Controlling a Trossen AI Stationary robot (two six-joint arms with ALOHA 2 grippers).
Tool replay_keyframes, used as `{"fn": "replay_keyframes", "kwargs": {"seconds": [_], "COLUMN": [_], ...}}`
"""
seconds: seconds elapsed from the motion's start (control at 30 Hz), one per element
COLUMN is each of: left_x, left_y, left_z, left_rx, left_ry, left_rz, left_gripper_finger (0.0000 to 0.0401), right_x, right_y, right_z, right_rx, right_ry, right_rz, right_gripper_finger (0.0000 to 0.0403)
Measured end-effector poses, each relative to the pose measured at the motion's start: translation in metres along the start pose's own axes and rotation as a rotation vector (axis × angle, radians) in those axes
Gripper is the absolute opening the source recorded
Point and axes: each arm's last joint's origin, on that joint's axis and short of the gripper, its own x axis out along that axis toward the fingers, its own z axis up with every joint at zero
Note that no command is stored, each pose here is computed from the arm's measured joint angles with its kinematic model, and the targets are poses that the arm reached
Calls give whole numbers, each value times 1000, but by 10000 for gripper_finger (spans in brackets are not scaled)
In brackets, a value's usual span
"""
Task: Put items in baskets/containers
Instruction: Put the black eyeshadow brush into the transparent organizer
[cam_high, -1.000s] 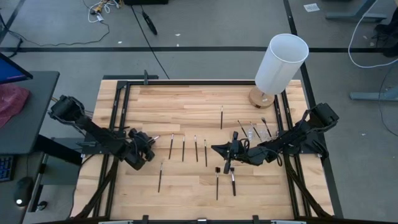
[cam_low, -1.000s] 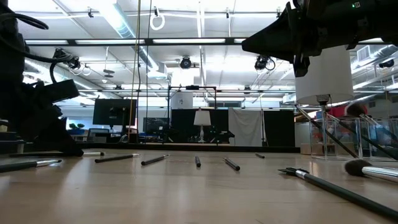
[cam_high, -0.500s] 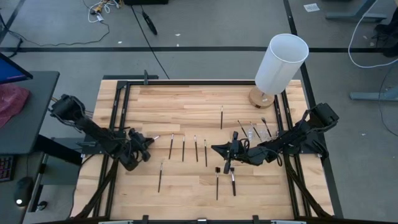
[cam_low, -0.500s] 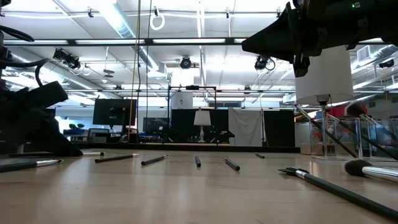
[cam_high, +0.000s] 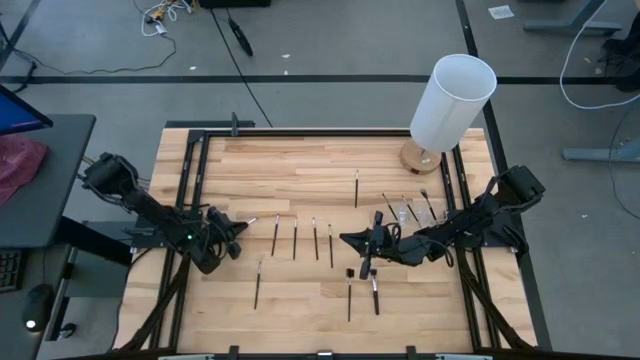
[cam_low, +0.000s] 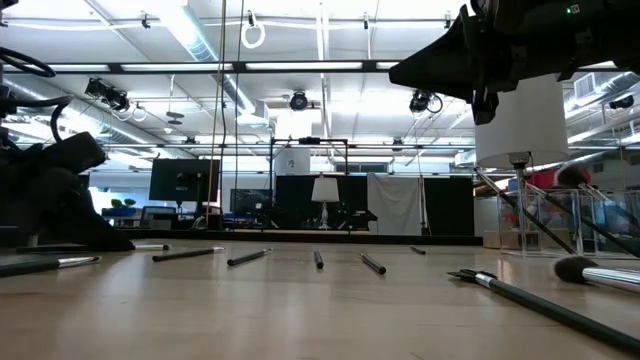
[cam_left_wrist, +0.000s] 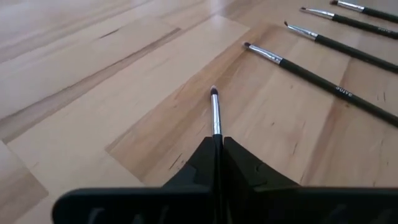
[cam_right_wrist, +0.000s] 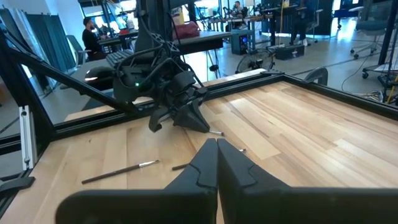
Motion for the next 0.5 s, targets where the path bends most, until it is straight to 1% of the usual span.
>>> {"fn": "replay_keyframes", "kwargs": {"seconds": [0.27, 0.33, 0.4, 0.5], "left_x": [-1, -1, -2, -5], "left_y": [-10, -14, -21, -32], "left_z": [4, 5, 9, 18], "left_rx": [-103, -134, -156, -155], "left_ry": [-31, -35, -71, -141], "left_rz": [-69, -101, -144, -206], "left_gripper_finger": [12, 12, 12, 12], "right_x": [0, 0, 0, 0], "right_y": [0, 0, 0, 0], "right_z": [0, 0, 0, 0], "right_rx": [1, 1, 1, 2], "right_ry": [-1, -1, -1, -2], "right_rz": [0, 0, 0, -2], "right_gripper_finger": [2, 2, 2, 2]}}
